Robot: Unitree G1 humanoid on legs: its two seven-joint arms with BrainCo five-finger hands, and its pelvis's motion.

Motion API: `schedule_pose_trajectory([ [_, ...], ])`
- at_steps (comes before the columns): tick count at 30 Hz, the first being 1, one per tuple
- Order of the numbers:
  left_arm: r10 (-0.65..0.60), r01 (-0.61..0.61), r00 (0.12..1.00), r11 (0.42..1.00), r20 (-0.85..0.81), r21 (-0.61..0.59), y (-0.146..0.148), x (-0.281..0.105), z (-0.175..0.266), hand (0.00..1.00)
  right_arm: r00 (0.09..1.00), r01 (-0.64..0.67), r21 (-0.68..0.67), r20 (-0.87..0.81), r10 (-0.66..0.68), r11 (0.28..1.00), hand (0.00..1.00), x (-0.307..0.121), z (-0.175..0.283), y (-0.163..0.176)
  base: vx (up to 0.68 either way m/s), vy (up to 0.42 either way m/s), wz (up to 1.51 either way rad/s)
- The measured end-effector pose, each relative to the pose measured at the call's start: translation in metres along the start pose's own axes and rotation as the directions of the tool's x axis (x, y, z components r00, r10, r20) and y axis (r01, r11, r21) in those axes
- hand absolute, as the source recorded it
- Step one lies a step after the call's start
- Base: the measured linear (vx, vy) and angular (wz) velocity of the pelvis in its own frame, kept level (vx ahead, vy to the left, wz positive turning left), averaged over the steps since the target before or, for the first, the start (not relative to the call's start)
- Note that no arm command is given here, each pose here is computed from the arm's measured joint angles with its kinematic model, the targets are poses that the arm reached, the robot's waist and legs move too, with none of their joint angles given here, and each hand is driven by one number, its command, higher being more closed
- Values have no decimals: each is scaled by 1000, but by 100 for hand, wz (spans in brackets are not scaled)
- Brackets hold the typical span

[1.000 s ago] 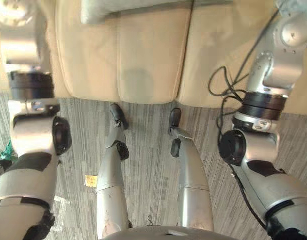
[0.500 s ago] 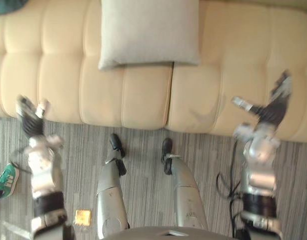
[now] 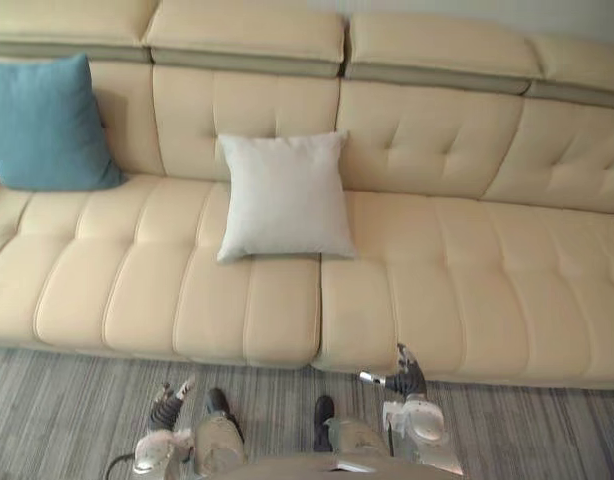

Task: Pick up cushions and gather them together orderly.

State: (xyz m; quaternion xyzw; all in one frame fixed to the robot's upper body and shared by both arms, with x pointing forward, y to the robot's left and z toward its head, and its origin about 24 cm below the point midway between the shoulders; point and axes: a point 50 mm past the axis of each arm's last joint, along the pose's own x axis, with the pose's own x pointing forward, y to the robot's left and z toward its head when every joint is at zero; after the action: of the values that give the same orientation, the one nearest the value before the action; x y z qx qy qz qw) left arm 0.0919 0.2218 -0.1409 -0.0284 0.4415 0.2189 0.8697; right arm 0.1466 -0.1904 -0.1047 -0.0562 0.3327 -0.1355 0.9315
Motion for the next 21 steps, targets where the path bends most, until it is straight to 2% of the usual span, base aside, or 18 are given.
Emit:
schedule_pose_trajectory([
  [6,28,-28,997,1000,-70,-6,2,1,-13,0,988,13,14,-152,-10,1000,0,-1,-29,0,31,32,-8],
  [15,61,-67,993,996,-101,-56,-1,1,-17,0,987,6,20,-162,-3,1000,0,7,-23,4,-105,75,-13],
  [21,143,-160,973,984,-184,-82,24,-7,-38,0,966,-16,4,-257,17,1000,0,5,-42,8,-91,-55,25],
])
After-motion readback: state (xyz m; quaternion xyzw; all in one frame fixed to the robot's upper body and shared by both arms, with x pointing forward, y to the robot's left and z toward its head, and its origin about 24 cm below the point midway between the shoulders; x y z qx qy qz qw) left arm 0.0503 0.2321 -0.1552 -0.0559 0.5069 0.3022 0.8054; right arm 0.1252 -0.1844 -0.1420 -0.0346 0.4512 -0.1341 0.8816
